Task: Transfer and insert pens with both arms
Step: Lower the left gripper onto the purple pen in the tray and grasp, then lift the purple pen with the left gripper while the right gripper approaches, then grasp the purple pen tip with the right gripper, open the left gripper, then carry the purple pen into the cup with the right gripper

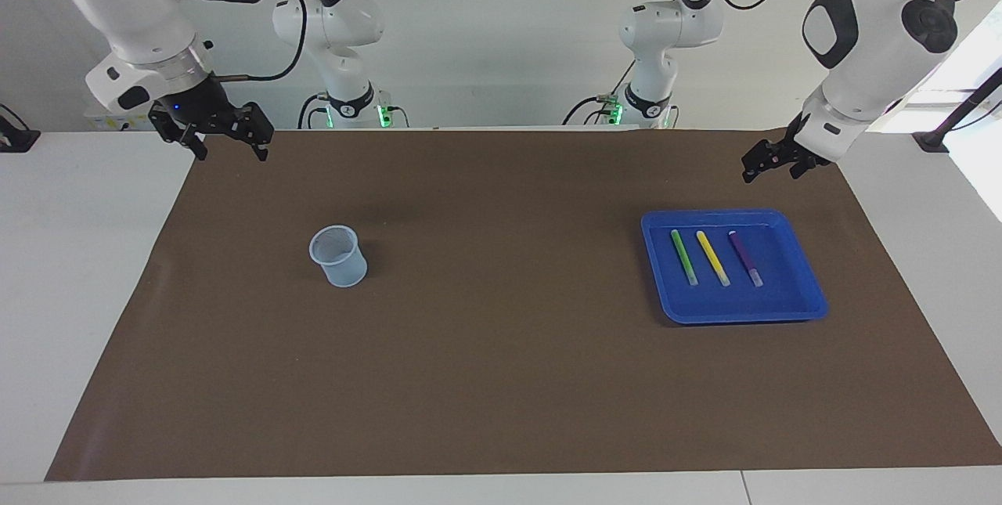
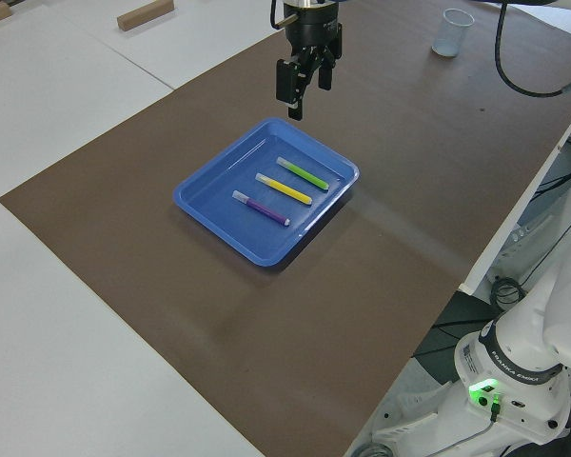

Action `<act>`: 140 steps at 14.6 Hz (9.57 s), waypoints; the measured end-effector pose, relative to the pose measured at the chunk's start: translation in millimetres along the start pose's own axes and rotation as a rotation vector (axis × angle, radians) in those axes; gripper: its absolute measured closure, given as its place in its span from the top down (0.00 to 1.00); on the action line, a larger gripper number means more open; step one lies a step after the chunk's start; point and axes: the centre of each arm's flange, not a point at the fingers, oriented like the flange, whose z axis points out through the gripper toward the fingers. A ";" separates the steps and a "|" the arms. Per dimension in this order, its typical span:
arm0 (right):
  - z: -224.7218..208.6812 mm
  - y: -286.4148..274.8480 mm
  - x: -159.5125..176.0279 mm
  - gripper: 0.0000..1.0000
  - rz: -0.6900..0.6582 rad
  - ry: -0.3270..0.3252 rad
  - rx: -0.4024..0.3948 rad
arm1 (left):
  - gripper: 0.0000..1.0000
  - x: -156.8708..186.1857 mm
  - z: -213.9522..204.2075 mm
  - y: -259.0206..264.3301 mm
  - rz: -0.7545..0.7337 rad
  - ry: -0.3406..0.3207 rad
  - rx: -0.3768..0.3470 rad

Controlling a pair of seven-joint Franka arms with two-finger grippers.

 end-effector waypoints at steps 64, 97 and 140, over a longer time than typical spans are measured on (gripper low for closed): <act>11.6 -42.5 -13.7 1.00 -0.042 -0.105 0.279 | 0.17 1.7 -33.5 234.0 -1.003 -0.533 -0.431; 33.8 -244.7 -49.9 0.55 0.117 0.004 0.695 | 0.17 -94.5 5.2 377.6 -1.410 -0.622 -0.777; 135.2 -73.5 17.5 0.17 -0.570 0.074 0.080 | 1.00 -38.9 15.8 216.9 -0.572 -0.087 -0.426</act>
